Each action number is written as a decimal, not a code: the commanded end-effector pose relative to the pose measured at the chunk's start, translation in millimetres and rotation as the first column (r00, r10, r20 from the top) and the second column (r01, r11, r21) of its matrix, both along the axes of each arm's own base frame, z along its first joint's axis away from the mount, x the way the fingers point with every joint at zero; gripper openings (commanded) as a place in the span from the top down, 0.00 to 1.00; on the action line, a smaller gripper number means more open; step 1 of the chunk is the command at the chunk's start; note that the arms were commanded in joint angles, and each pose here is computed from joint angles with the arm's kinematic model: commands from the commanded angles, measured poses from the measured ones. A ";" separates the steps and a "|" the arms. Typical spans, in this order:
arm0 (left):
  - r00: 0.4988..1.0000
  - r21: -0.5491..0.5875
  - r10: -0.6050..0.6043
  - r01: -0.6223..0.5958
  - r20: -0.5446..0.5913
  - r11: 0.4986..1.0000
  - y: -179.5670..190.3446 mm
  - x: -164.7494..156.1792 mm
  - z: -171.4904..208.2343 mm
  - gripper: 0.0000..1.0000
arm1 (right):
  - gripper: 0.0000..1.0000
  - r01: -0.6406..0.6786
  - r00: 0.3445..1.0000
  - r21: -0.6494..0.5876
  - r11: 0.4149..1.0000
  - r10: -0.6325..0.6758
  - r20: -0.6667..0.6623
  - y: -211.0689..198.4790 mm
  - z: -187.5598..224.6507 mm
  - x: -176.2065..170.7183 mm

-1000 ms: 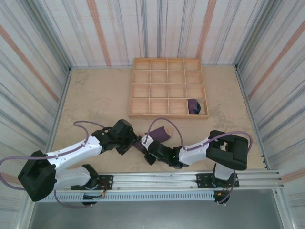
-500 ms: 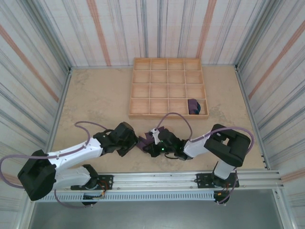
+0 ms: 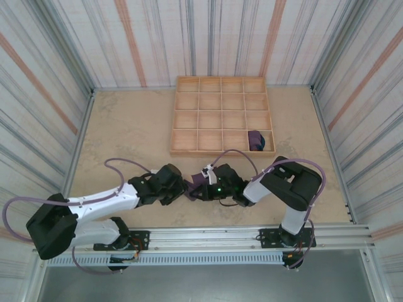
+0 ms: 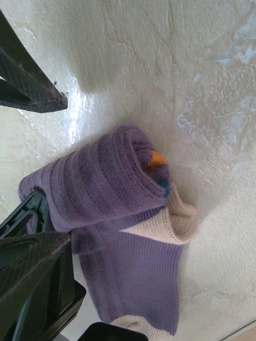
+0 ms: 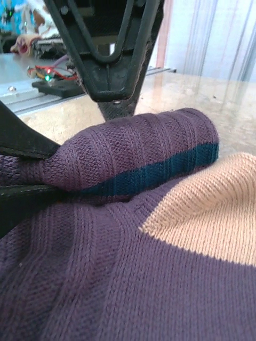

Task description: Roll the socks

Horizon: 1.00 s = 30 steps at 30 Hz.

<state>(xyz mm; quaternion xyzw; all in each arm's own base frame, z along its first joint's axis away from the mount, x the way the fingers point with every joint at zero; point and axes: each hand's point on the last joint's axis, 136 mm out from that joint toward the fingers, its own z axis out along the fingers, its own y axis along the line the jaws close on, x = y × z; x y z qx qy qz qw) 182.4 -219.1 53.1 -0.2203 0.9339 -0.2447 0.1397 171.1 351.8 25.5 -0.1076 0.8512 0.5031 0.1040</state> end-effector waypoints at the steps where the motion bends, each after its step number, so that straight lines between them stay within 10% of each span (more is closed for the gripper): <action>1: 1.000 0.038 0.000 -0.001 0.028 0.999 3.7 3.6 -5.3 0.41 | 1.00 0.049 0.929 -0.354 0.934 -0.173 -0.328 -69.6 -93.3 -40.9; 23: 1.000 0.089 0.022 -0.023 0.014 0.996 -3.3 18.8 -31.7 0.51 | 1.00 0.104 0.866 -0.348 0.932 -0.257 -0.429 -74.9 -98.8 -37.3; 30: 0.998 0.117 0.061 -0.057 -0.035 0.992 4.5 16.7 -45.8 0.69 | 0.95 0.106 0.870 -0.320 0.942 -0.244 -0.429 -72.6 -97.5 -35.1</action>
